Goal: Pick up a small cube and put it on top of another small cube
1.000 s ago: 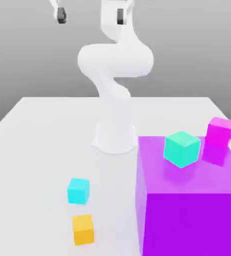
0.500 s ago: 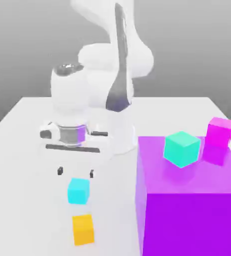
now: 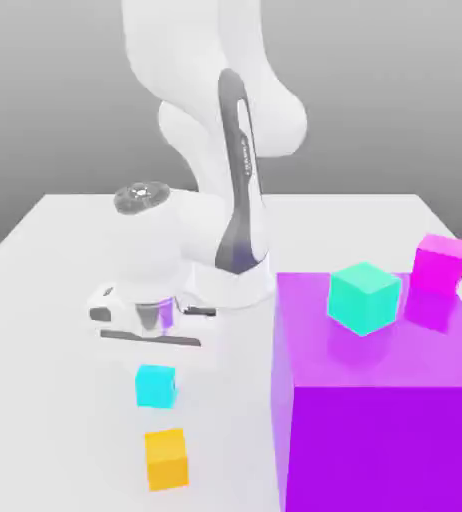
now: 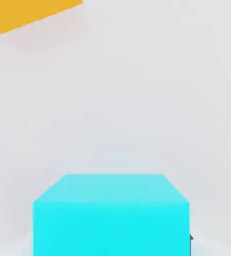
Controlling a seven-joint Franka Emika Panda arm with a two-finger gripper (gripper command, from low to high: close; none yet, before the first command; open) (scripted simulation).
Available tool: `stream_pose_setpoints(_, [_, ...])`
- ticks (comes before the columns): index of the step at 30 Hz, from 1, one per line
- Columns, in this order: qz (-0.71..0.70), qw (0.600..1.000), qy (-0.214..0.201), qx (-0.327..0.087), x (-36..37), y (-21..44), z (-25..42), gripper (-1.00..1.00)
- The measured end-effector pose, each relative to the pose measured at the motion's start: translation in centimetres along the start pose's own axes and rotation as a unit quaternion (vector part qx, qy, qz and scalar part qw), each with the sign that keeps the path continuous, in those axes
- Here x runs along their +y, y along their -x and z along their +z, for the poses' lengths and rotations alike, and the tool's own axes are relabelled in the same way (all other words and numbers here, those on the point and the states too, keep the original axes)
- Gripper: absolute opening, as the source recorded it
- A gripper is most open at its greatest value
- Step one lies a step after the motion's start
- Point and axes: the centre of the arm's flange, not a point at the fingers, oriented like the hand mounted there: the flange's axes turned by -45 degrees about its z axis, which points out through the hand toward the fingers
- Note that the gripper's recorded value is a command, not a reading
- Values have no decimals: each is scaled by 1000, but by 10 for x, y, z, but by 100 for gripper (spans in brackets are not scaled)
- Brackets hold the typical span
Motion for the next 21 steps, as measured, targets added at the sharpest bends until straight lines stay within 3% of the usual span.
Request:
stream_pose_setpoints(5, [1,1000,0,0,0,1,-37,-100])
stream_pose_setpoints(10, [-53,998,7,15,-36,-53,-87,-100])
stream_pose_setpoints(16, [-139,989,16,46,-111,-114,-173,-100])
stream_pose_setpoints(21, [-249,967,15,52,-210,-113,-249,-100])
